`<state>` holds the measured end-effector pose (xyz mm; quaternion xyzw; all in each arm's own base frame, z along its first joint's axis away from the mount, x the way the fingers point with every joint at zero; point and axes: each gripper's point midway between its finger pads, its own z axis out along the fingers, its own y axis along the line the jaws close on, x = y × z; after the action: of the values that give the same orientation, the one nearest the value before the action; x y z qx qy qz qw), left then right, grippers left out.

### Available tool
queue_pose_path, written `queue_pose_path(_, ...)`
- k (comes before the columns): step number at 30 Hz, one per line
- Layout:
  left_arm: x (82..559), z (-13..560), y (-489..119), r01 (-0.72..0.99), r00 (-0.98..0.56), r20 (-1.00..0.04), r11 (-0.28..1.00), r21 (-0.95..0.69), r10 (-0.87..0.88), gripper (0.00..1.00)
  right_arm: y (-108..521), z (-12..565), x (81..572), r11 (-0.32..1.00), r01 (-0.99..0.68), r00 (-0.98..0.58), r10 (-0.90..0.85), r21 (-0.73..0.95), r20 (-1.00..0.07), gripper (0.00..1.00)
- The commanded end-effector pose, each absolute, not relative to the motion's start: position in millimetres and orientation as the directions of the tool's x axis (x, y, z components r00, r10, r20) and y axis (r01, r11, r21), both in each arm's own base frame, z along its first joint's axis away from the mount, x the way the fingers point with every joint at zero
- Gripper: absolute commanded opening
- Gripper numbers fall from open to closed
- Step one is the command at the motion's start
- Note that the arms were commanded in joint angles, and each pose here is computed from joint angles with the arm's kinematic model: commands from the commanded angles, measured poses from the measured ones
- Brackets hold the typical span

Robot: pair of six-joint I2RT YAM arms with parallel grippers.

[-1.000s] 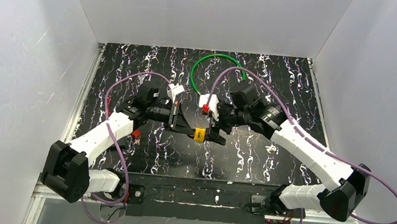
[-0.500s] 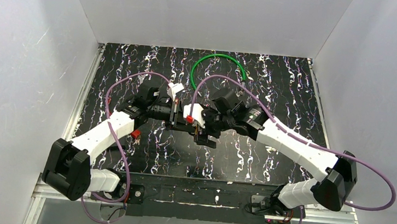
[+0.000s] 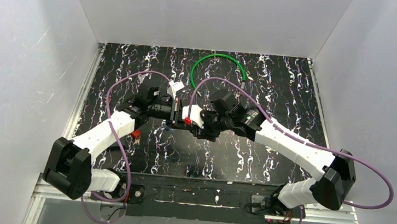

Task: Lock with the key
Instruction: Place the lock at the center of the board.

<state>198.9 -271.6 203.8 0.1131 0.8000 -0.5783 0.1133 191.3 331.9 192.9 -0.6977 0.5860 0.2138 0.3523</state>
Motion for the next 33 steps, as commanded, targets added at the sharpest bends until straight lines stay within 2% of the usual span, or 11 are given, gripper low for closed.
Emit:
queue_pose_path(1, 191.8, 220.0, -273.5, 0.366, -0.931, -0.357, 0.236, -0.9, 0.081, 0.1, 318.1, 204.6, 208.2, 0.016, -0.963, 0.193, -0.656, -0.27, -0.73, 0.51)
queue_pose_path(2, 191.7, 219.9, -273.3, 0.369, -0.929, -0.36, 0.236, -0.899, 0.082, 0.22, 314.5, 204.6, 211.2, 0.035, -0.967, 0.169, -0.655, -0.253, -0.736, 0.5)
queue_pose_path(3, 191.6, 220.0, -273.0, 0.377, -0.926, -0.368, 0.236, -0.896, 0.083, 0.42, 310.4, 205.4, 214.2, 0.063, -0.973, 0.128, -0.649, -0.221, -0.75, 0.5)
queue_pose_path(8, 195.9, 213.6, -263.8, 0.407, -0.911, -0.409, 0.297, -0.863, 0.061, 0.84, 269.0, 189.0, 239.8, 0.236, -0.97, -0.106, -0.644, -0.064, -0.758, 0.46)
queue_pose_path(10, 199.7, 212.0, -258.3, 0.419, -0.902, -0.429, 0.324, -0.848, 0.045, 0.97, 246.2, 173.0, 245.0, 0.318, -0.948, -0.224, -0.642, 0.012, -0.733, 0.45)
queue_pose_path(16, 205.1, 212.4, -246.5, 0.487, -0.856, -0.515, 0.402, -0.776, 0.043, 0.98, 170.8, 118.7, 259.0, 0.614, -0.779, -0.545, -0.562, 0.128, -0.622, 0.44)
queue_pose_path(21, 207.6, 210.0, -241.0, 0.518, -0.831, -0.553, 0.44, -0.733, 0.057, 0.98, 133.2, 94.2, 257.3, 0.761, -0.642, -0.683, -0.513, 0.092, -0.52, 0.41)
queue_pose_path(25, 209.6, 211.5, -238.2, 0.54, -0.812, -0.581, 0.46, -0.705, 0.061, 0.98, 121.8, 79.8, 250.2, 0.807, -0.583, -0.757, -0.497, 0.096, -0.424, 0.43)
queue_pose_path(27, 210.2, 213.3, -236.8, 0.545, -0.805, -0.59, 0.465, -0.697, 0.058, 0.98, 118.4, 68.7, 240.8, 0.814, -0.568, -0.791, -0.5, 0.122, -0.353, 0.38)
queue_pose_path(31, 207.3, 215.1, -234.0, 0.558, -0.793, -0.606, 0.469, -0.685, 0.058, 0.98, 114.0, 67.9, 247.1, 0.839, -0.535, -0.812, -0.479, 0.1, -0.333, 0.38)
queue_pose_path(33, 205.9, 215.8, -232.4, 0.564, -0.787, -0.615, 0.474, -0.676, 0.06, 0.98, 112.6, 70.0, 244.4, 0.837, -0.535, -0.825, -0.489, 0.114, -0.283, 0.39)
